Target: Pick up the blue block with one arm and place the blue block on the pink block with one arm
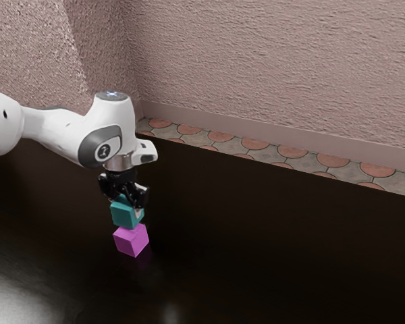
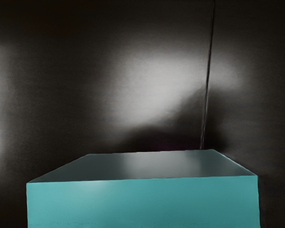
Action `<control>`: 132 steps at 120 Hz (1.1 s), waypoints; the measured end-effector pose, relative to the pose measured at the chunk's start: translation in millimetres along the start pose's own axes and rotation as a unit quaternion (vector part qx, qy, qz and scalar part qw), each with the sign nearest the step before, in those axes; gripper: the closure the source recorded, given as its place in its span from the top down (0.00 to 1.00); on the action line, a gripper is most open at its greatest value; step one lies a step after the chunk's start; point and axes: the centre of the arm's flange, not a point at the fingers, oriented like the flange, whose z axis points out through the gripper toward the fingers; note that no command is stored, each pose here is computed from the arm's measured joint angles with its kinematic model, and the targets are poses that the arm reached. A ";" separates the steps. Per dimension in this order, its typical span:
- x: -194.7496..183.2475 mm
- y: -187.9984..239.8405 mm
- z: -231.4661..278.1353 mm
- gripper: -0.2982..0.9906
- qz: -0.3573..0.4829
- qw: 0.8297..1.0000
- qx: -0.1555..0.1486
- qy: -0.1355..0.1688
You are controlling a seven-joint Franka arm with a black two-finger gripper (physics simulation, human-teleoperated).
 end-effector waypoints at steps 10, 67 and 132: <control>0.5 4.2 -1.2 0.51 0.007 1.000 0.000 0.002; -23.1 24.1 -9.3 0.51 0.035 0.999 0.001 0.007; -32.6 24.8 -5.2 0.56 0.039 0.999 0.003 0.004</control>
